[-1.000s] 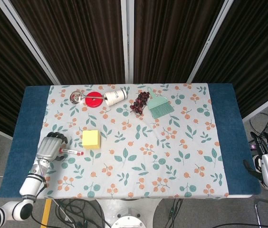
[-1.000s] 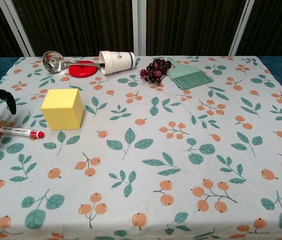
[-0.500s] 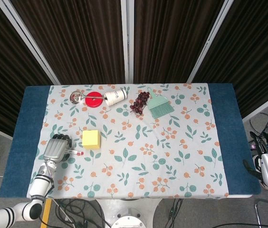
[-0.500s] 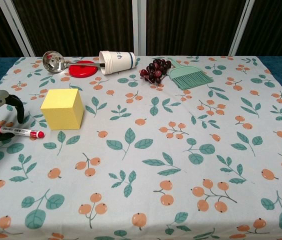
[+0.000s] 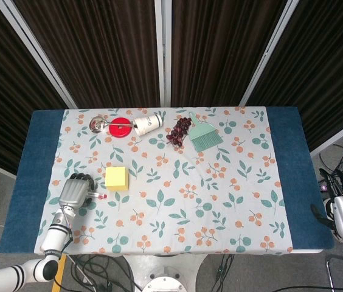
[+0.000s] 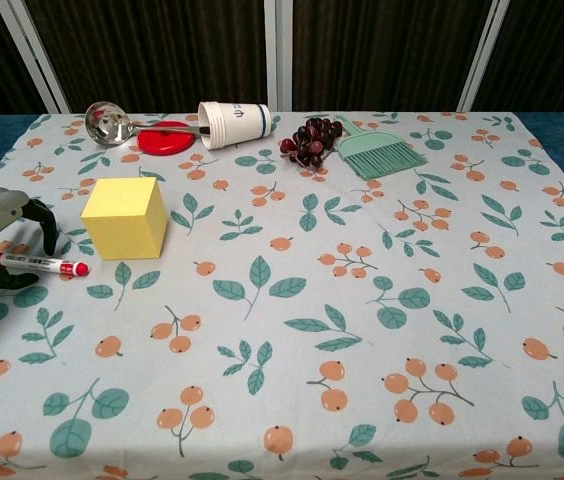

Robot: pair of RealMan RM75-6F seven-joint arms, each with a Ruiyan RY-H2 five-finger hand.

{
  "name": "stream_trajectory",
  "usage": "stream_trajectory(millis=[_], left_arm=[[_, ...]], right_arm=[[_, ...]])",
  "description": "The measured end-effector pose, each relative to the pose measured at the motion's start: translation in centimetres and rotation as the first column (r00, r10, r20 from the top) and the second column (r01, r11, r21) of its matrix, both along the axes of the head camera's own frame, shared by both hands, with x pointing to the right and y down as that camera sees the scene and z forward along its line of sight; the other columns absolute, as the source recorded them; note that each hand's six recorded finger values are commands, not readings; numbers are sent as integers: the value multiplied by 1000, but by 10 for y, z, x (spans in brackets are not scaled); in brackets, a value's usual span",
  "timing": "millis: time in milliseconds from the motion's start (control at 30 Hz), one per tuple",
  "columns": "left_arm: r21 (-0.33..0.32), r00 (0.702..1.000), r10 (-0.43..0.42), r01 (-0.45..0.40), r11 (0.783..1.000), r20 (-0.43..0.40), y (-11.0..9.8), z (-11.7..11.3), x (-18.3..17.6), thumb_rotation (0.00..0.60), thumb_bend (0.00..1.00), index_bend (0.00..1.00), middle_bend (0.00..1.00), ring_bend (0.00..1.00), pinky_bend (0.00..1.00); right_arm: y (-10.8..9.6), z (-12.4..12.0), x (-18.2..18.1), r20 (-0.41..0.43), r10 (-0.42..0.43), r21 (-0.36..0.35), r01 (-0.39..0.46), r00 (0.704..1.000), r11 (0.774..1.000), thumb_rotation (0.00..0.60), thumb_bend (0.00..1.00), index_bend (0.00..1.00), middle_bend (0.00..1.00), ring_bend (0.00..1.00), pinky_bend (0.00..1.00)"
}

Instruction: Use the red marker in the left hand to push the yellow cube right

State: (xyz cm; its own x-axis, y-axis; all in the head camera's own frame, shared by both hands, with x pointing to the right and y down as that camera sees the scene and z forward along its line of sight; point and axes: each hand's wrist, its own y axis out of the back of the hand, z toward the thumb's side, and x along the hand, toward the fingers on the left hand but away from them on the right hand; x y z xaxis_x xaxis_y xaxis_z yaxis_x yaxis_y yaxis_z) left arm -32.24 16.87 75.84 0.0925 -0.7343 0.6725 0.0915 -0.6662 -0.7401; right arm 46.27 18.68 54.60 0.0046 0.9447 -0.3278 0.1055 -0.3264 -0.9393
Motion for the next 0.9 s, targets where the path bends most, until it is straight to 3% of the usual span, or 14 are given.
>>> stream_trajectory(millis=[900], left_arm=[[18,1000,-6,7,1000,-16,-2,1,0,600,356,550,568,378,212]], right_arm=[[0,2,0,-6,3,-6,-3,1000,1000,600,203,32,162,7,121]])
